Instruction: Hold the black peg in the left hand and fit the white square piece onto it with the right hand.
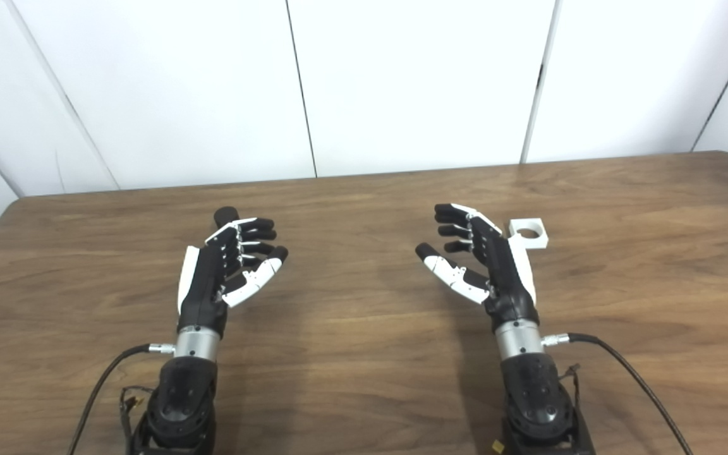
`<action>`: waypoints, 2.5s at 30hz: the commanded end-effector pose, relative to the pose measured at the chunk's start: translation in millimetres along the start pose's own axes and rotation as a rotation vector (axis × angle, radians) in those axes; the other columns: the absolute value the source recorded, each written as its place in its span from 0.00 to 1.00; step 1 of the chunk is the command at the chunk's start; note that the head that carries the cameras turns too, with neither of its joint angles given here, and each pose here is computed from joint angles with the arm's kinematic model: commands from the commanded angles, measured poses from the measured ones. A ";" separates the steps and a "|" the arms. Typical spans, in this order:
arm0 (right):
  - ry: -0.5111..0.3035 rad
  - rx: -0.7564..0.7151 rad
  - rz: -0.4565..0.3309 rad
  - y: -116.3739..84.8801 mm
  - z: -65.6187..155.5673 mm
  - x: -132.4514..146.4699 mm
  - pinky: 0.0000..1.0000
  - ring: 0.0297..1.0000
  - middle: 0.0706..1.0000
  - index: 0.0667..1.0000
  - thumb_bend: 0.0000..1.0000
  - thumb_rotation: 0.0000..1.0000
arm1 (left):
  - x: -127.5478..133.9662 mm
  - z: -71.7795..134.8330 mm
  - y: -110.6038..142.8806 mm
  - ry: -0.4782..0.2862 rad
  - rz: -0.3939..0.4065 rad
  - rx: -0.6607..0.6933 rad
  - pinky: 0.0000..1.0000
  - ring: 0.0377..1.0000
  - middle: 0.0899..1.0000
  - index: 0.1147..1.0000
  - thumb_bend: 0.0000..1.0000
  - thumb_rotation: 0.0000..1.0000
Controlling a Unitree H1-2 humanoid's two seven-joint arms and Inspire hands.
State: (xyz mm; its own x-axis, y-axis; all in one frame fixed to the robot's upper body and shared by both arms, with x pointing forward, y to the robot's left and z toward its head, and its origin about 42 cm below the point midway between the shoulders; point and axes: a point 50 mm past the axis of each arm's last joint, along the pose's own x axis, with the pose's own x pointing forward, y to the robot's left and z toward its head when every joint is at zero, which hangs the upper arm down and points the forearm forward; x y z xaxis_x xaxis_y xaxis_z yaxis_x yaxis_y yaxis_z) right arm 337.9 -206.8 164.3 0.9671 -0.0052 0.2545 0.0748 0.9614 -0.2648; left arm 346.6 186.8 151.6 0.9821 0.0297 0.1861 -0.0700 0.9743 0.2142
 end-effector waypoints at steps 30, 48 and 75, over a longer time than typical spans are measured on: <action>-0.096 -0.001 -0.038 -20.7 20.1 15.4 0.62 0.70 0.72 0.72 0.54 0.33 | 12.1 23.7 -17.2 -0.118 0.007 -0.002 0.53 0.60 0.62 0.58 0.54 0.20; -0.090 -0.012 -0.037 -20.5 18.4 16.1 0.64 0.71 0.72 0.71 0.54 0.33 | 15.9 32.8 2.9 -0.096 0.083 0.181 0.57 0.70 0.72 0.61 0.58 0.24; -0.099 -0.016 -0.043 -27.8 17.9 18.8 0.64 0.70 0.71 0.71 0.53 0.32 | 48.6 50.5 37.7 -0.140 0.274 0.573 0.76 0.90 0.90 0.68 0.66 0.40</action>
State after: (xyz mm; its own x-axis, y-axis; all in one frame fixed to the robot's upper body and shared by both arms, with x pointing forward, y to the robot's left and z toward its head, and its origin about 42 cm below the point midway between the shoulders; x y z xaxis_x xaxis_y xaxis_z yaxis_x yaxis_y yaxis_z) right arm 341.5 -231.1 172.9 0.9608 -0.0303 0.2756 0.1105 0.9535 -0.2805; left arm 371.7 211.5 193.9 0.9242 0.1823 0.3355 -0.3624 0.6952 0.6207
